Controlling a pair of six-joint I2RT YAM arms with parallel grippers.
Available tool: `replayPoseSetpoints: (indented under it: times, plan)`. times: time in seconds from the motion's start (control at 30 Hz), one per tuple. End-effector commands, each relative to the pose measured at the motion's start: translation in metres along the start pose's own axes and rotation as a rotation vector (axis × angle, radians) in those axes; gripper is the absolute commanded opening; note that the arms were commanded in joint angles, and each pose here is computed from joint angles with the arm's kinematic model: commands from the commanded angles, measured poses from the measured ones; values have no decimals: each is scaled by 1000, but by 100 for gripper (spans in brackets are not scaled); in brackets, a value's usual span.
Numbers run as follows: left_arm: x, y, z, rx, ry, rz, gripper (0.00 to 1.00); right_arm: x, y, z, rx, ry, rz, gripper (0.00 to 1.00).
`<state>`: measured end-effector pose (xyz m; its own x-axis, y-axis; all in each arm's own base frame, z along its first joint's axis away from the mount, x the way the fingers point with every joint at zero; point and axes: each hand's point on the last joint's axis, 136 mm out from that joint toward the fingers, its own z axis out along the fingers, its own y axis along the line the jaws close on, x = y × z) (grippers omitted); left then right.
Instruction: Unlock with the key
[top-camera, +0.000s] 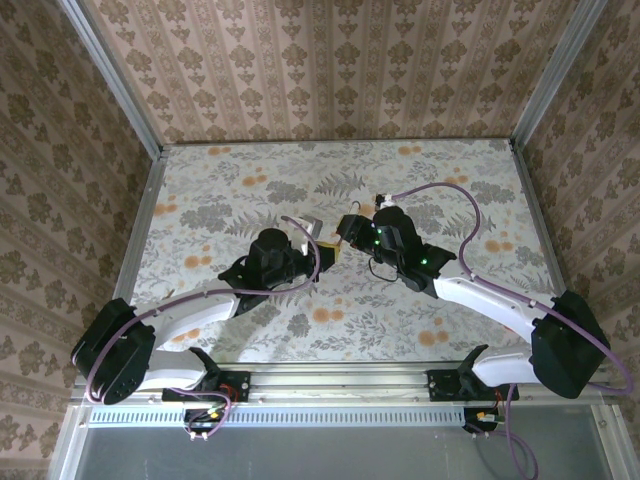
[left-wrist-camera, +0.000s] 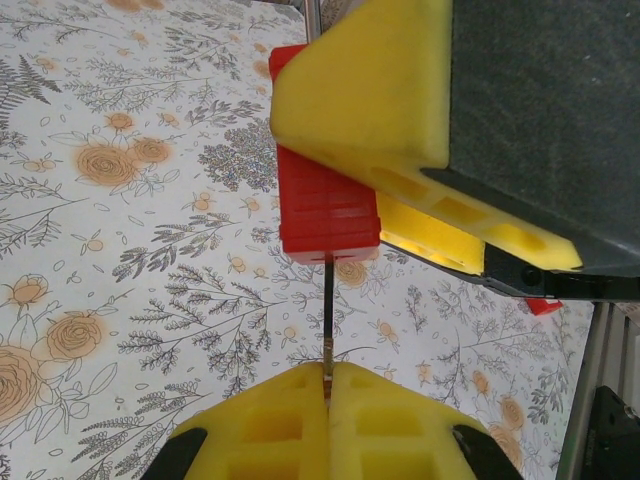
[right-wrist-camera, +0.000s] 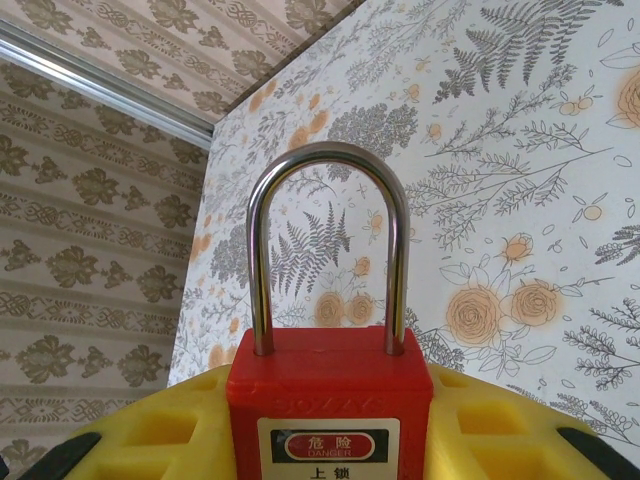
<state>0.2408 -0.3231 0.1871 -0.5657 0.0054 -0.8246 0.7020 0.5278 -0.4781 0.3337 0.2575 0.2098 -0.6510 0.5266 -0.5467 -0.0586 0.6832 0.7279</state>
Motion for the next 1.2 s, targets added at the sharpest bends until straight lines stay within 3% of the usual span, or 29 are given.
replayPoseSetpoints:
  times: [0.0, 0.6, 0.87, 1.17]
  plan:
    - [-13, -4, -1, 19, -44, -6, 0, 1, 8, -4, -27, -10, -12, 8]
    - [-34, 2, -17, 6, -99, -30, 0, 28, 4, -7, -8, 22, -30, 8]
    - [-46, -1, -10, 4, -177, -48, 0, 41, -2, -10, 39, -32, 35, 7]
    - [-60, -4, -6, 0, -188, -12, 0, 62, -2, -6, 29, 12, 64, 6]
